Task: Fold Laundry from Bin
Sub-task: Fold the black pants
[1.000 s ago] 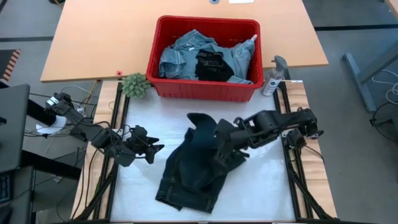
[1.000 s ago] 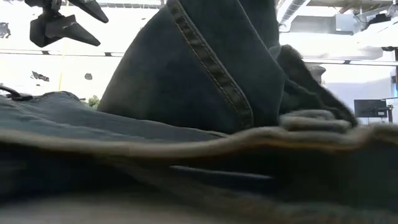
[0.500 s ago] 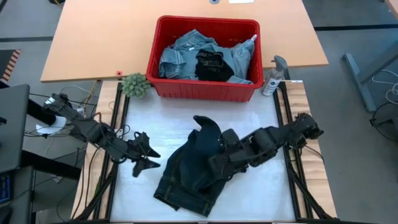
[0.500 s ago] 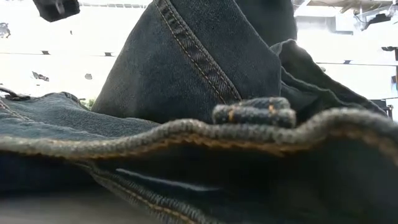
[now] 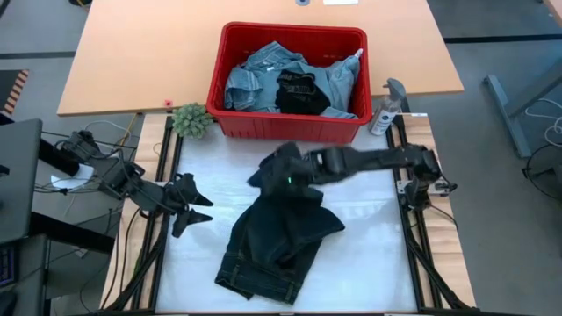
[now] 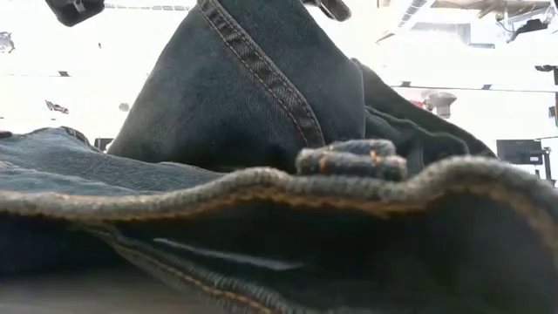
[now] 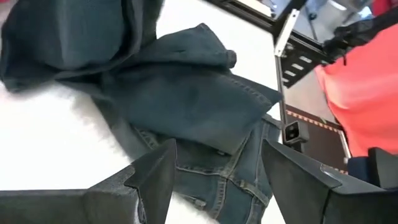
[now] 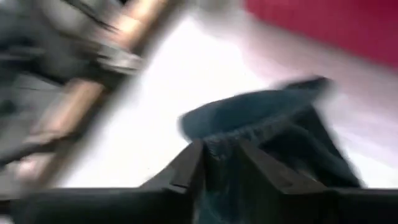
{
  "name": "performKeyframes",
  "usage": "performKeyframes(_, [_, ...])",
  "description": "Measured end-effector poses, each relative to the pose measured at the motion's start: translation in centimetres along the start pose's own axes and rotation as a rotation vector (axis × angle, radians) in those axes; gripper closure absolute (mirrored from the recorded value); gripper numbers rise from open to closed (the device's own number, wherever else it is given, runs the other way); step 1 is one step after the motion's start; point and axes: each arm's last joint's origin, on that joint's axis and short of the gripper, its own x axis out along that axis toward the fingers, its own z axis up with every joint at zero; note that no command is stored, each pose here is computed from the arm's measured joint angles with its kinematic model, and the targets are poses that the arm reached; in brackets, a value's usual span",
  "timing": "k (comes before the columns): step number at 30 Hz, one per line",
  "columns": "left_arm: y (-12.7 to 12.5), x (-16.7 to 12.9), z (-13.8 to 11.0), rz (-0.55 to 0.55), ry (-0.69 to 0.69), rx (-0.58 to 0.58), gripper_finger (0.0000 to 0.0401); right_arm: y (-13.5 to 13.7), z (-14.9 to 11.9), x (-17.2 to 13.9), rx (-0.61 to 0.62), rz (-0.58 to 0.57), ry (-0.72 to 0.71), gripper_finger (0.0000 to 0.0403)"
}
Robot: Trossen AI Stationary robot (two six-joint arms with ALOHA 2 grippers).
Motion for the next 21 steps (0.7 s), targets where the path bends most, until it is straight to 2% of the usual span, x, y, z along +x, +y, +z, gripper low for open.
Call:
performKeyframes(4, [-0.2,1.3,-0.4,0.069,0.039,0.017,0.0177,-4.0,0.3,0.4,-0.115,-0.282,0.166,0.0225])
performKeyframes(7, [-0.8,3.4,-1.1,0.143,0.073,0.077,0.0177,-5.7,0.4,0.2,-0.269,-0.401,0.271,0.0209])
performKeyframes(13, [-2.9,9.1,-2.9,0.242,0.079,0.156,0.0177,-6.7,0.5,-0.1,-0.67,-0.401,0.409,0.0207])
performKeyframes(17, [-5.1,13.1,-4.6,0.189,0.037,0.157,0.0177,-6.8,0.5,-0.4,-0.912,-0.347,0.479,0.0215])
performKeyframes(21, [-6.8,15.7,-6.7,0.103,0.044,0.119,0.0177,-6.8,0.6,-0.6,-1.092,-0.29,0.522,0.022])
